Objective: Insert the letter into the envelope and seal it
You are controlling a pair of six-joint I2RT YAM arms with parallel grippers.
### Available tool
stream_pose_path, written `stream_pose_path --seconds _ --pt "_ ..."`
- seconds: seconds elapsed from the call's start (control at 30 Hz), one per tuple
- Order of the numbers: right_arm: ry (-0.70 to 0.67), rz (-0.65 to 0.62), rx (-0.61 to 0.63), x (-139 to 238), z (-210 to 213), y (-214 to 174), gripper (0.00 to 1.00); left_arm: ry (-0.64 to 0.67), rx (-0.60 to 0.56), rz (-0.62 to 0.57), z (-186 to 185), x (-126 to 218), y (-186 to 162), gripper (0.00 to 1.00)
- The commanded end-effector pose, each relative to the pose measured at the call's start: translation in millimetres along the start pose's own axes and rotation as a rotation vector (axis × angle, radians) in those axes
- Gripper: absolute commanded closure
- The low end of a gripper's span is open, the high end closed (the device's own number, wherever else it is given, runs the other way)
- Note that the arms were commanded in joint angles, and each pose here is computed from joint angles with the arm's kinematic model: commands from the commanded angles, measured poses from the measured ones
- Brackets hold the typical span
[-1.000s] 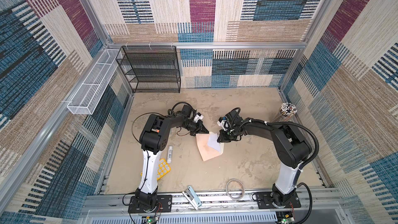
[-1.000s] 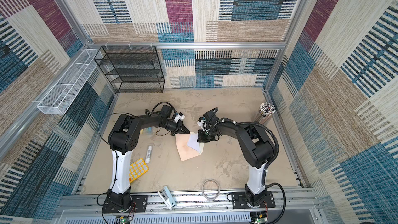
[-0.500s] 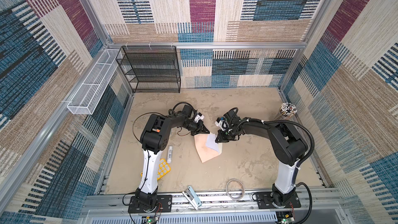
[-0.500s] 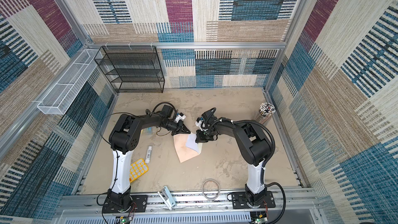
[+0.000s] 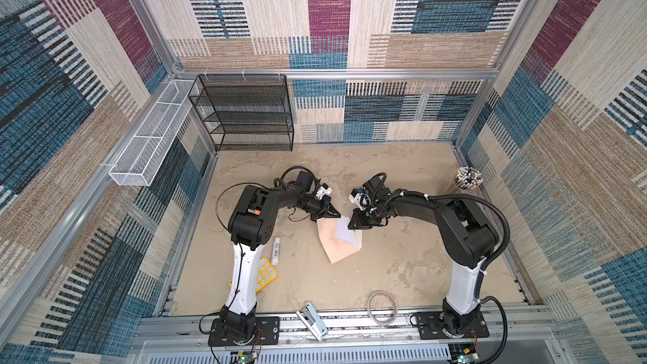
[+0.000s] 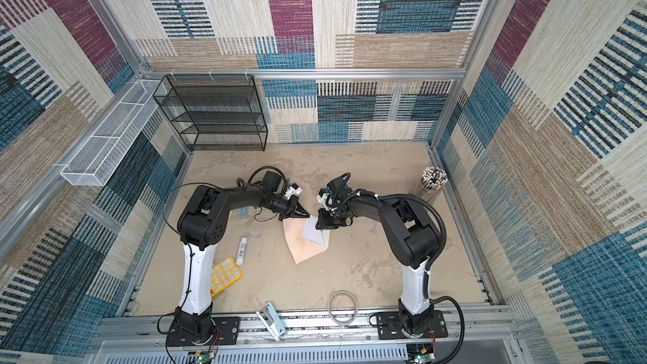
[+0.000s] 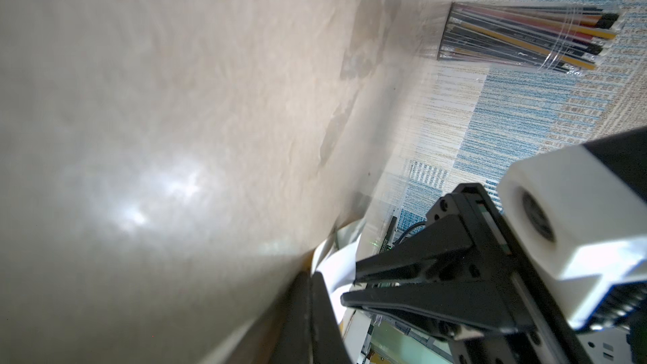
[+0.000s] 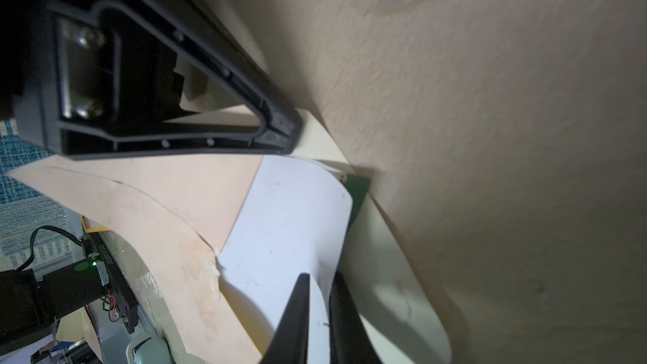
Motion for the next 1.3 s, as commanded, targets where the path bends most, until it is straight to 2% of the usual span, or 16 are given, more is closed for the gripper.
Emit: stream_pose_path --seconds 0.0,0.13,0.33,0.67,0.8,0.9,0.97,1.1,1.2,1.27 --pt "0.003 -0.030 0.006 -1 2 11 0.89 0.029 0.000 -0.009 7 0 -1 0.98" --pt "0.010 -0.028 0.005 -4 3 15 0.96 0.028 0.001 -0.011 8 -1 -1 0.99" --pt "0.039 -0.008 0.024 -11 11 14 0.99 0.026 0.000 -0.019 9 -2 1 1.00" --pt "0.040 -0.003 0.024 -14 10 8 0.99 0.027 -0.005 -0.025 9 -2 2 1.00" --pt "0.023 -0.012 0.017 -10 6 7 0.96 0.028 -0.005 -0.027 8 -1 2 0.99" --pt "0.012 -0.022 0.009 -5 4 5 0.92 0.030 -0.008 -0.030 7 0 3 0.91" --pt "0.007 -0.025 0.006 -3 3 4 0.93 0.030 -0.010 -0.032 5 1 3 0.76" --pt "0.010 -0.020 0.003 -3 3 1 0.98 0.028 -0.025 -0.045 -3 6 4 0.56" --pt "-0.003 -0.021 -0.002 -2 1 -1 0.98 0.039 -0.045 -0.074 -14 16 6 0.43" --pt "-0.023 -0.028 -0.009 1 -1 -1 0.98 0.062 -0.057 -0.108 -22 27 7 0.39"
Point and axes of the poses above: each gripper's point midway between its finger pads, its own x axis back along the fingers, its own z axis along the line the jaws close on, y = z × x, the point moved 2 cm from there along x, back along the fingers, and after that the axes turned 5 degrees about x, right-handed, at the moved point
